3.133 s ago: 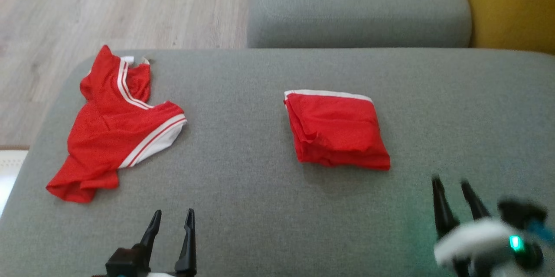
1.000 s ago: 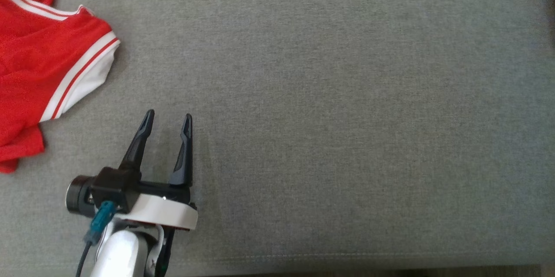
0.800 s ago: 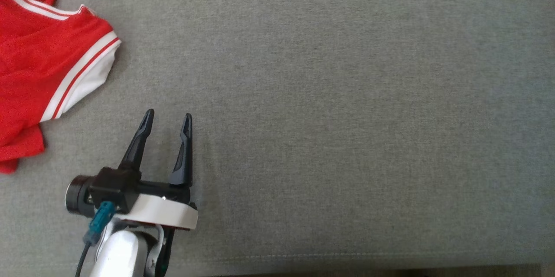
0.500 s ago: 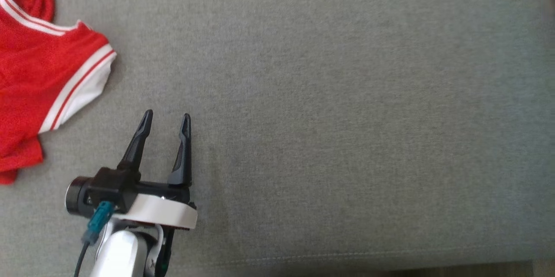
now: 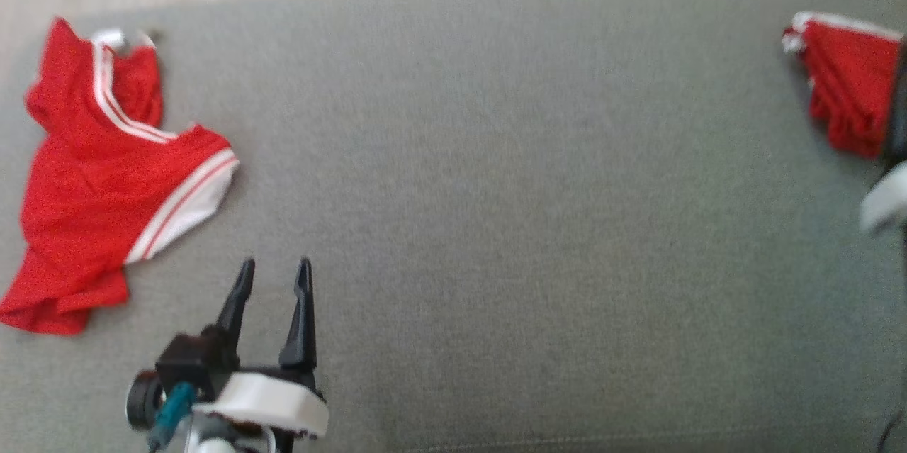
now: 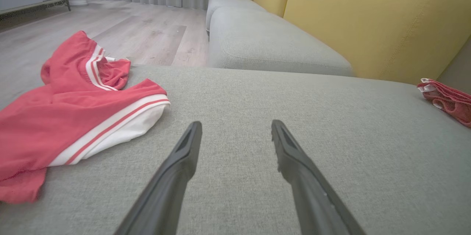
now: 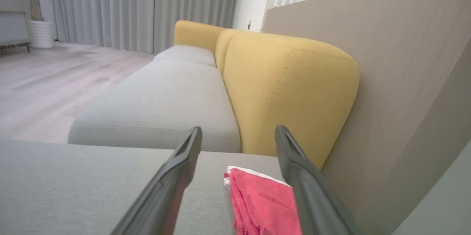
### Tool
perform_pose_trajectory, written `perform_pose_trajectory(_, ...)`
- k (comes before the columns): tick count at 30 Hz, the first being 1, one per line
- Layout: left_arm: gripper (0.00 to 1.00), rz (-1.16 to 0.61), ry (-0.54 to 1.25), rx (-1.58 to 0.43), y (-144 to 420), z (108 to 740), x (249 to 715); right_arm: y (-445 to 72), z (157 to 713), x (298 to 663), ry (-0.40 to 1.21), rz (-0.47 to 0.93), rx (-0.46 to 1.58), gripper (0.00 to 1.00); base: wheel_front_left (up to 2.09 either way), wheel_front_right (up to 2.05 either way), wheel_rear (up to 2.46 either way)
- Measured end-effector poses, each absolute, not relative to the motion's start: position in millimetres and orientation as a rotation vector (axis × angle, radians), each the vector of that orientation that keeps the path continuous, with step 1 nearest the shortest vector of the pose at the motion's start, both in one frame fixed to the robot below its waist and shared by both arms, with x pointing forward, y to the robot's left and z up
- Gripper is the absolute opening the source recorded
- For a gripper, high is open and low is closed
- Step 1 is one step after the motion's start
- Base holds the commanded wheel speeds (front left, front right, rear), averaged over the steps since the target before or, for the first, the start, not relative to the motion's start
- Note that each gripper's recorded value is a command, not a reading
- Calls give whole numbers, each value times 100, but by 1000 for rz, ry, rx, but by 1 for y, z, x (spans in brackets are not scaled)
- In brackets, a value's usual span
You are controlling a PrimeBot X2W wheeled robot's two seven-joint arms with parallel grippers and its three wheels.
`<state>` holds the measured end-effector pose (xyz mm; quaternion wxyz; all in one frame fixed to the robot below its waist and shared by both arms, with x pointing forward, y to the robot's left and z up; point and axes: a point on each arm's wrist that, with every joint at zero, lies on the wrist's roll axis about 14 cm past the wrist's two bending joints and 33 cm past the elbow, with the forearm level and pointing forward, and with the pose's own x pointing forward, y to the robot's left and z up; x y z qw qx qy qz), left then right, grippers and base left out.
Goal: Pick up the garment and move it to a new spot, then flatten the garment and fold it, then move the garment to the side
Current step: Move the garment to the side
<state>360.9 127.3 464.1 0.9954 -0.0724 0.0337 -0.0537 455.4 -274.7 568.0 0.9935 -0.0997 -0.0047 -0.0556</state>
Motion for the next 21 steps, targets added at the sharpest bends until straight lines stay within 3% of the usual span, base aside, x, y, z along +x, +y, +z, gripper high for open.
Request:
perform_pose_trajectory(9,100,-71,22,-132,139,478,330,-225,548,373,-64,-53,-58,100,0,0,0)
perform_pose_trajectory(21,100,-31,73,-125,150,460,311,-191,458,334,107,37,-3,100,0,0,0)
